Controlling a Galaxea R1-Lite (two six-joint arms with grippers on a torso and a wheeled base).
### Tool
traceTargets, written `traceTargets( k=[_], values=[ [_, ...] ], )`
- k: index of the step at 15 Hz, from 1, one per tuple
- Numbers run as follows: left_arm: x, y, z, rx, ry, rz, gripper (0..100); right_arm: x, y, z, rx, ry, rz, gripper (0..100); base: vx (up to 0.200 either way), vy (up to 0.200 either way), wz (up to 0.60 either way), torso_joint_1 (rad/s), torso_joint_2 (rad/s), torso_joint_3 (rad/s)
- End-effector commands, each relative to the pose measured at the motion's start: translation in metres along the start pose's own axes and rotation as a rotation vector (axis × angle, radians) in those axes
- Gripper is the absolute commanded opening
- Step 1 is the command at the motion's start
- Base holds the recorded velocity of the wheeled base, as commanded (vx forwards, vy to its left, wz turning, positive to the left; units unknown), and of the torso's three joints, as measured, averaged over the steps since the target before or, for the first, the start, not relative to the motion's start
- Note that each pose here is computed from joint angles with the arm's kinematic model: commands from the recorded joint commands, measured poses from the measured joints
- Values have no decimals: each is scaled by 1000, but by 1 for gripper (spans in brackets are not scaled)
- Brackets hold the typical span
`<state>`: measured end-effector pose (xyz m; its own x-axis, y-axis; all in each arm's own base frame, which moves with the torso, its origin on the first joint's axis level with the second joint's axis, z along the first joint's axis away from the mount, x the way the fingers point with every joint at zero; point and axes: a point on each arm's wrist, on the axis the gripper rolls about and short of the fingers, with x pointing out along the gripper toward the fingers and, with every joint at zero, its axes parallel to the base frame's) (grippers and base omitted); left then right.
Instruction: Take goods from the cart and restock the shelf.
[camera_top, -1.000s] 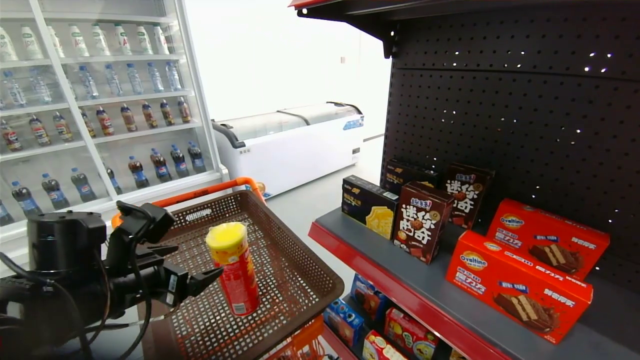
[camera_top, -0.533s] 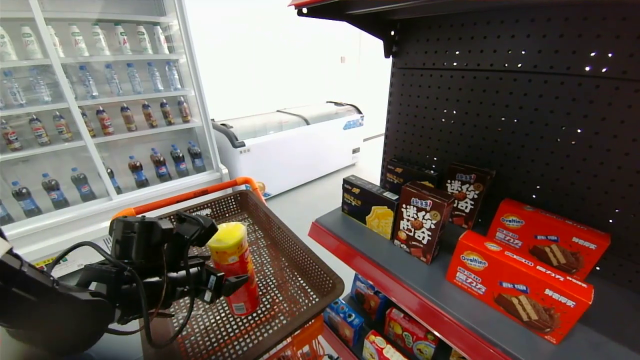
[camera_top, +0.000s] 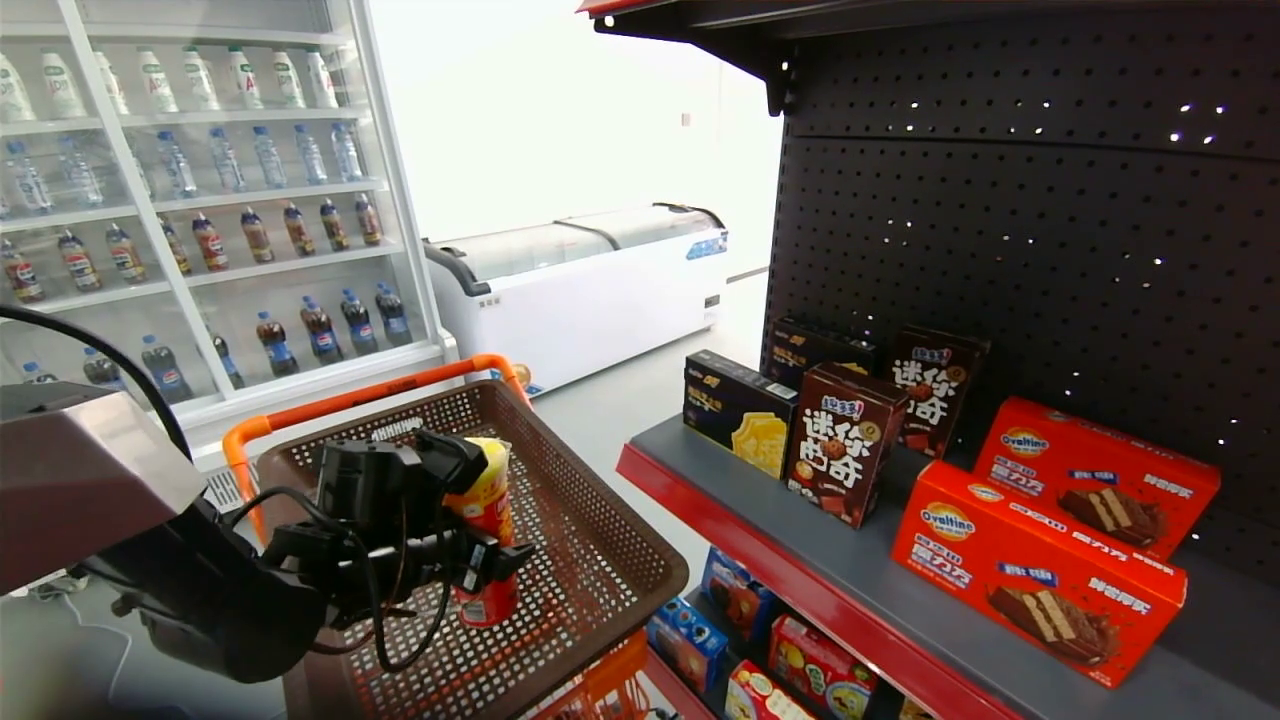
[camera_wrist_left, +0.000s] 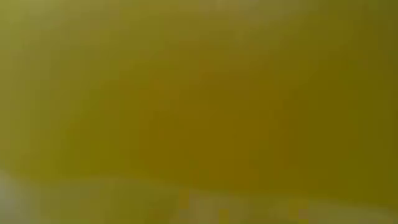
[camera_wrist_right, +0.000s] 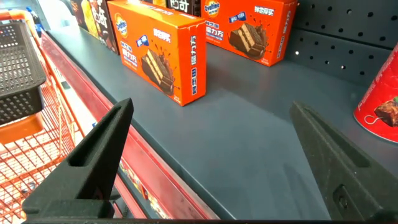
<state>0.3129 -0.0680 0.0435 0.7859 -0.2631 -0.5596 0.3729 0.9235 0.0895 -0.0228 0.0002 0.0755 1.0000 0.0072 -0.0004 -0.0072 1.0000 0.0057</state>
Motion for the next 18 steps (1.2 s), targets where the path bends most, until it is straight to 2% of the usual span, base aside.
traceTargets(
  k=[1,5,6,10,14,15,17,18],
  values=[
    [9,0,-5,1,16,-3,100,0,0,0,0,0,0,100,0,0,0,0,0,0],
    [14,0,-3,2,-6,1,100,0,0,0,0,0,0,100,0,0,0,0,0,0],
    [18,1,1,2,-17,1,0,0,0,0,0,0,0,100,0,0,0,0,0,0],
    [15,2,8,6,-22,15,0,0,0,0,0,0,0,100,0,0,0,0,0,0],
    [-18,6,75,32,-259,45,0,0,0,0,0,0,0,100,0,0,0,0,0,0],
    [-25,7,88,46,-269,48,0,0,0,0,0,0,0,100,0,0,0,0,0,0],
    [-41,3,109,55,-239,22,0,0,0,0,0,0,0,100,0,0,0,0,0,0],
    [-47,0,118,63,-253,17,0,0,0,0,0,0,0,100,0,0,0,0,0,0]
  ],
)
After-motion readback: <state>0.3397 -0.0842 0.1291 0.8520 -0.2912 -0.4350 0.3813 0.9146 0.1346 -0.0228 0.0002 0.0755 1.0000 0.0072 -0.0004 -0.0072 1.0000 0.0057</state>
